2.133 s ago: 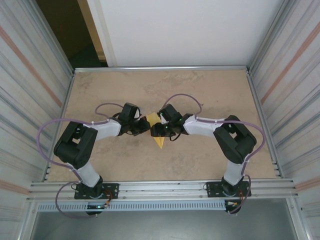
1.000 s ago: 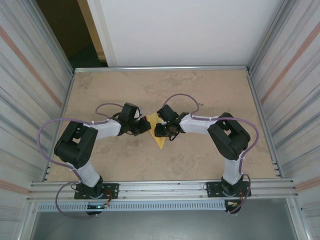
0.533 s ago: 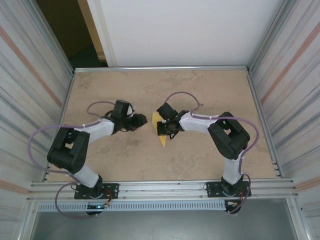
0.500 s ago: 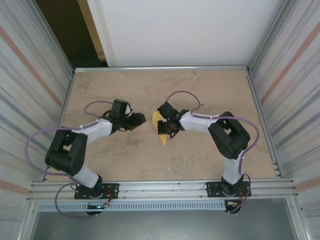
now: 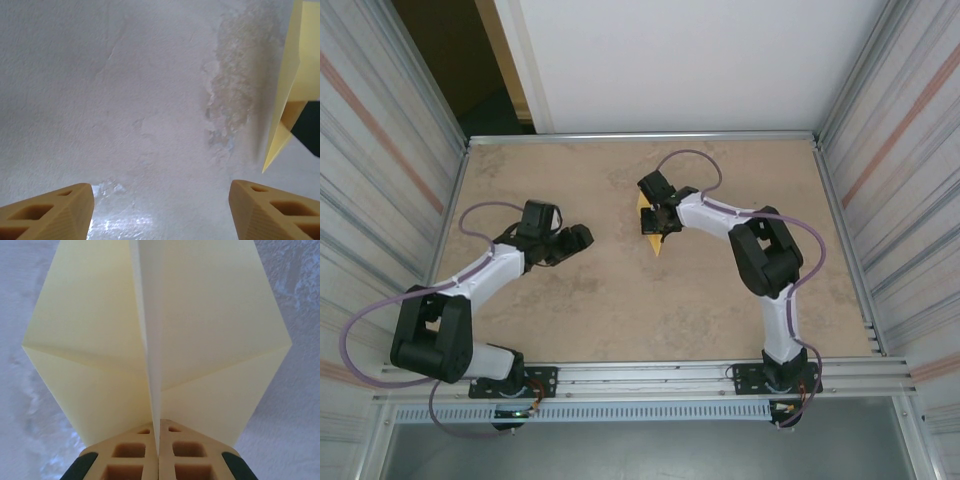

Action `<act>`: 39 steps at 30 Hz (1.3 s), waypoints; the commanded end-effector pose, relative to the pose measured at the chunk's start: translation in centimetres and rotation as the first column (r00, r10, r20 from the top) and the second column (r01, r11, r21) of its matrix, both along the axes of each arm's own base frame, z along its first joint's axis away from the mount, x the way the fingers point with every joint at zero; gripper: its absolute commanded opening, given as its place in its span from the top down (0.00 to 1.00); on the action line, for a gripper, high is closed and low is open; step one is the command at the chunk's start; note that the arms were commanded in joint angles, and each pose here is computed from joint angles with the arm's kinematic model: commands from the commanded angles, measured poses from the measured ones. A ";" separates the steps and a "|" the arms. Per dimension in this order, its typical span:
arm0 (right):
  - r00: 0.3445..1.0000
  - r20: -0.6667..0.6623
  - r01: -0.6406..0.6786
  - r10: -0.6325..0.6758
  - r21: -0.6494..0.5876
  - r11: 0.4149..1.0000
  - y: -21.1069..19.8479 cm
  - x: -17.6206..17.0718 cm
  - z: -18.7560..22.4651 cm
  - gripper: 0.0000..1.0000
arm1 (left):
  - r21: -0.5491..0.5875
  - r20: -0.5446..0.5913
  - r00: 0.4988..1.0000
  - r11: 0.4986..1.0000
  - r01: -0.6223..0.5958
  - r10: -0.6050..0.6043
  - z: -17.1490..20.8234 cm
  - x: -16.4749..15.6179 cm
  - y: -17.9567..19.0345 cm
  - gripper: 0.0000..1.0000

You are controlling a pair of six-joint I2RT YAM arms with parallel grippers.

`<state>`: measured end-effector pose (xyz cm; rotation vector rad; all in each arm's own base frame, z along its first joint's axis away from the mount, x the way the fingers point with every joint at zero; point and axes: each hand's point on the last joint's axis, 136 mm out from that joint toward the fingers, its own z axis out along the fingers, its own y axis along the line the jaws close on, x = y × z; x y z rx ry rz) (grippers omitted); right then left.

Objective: Fold a paper plane with a square sheet of paper (pick it up from the middle)

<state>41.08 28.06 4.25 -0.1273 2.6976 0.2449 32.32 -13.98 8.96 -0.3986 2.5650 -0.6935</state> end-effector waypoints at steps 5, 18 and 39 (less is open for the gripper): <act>1.000 -0.020 -0.009 0.007 -0.072 0.997 -1.0 1.3 -1.6 0.92 | 0.004 -0.050 0.999 1.000 0.011 -0.011 -1.6 -0.7 0.0 0.27; 0.997 -0.071 0.004 -0.011 -0.097 0.995 -1.6 0.9 -4.2 0.70 | -0.012 -0.063 0.998 1.000 0.014 -0.015 -2.0 -0.6 -0.3 0.26; 0.998 -0.053 0.009 -0.020 -0.201 0.979 -2.5 0.9 -5.3 0.60 | -0.007 -0.072 0.997 1.000 0.019 -0.019 -2.4 -0.7 -0.3 0.26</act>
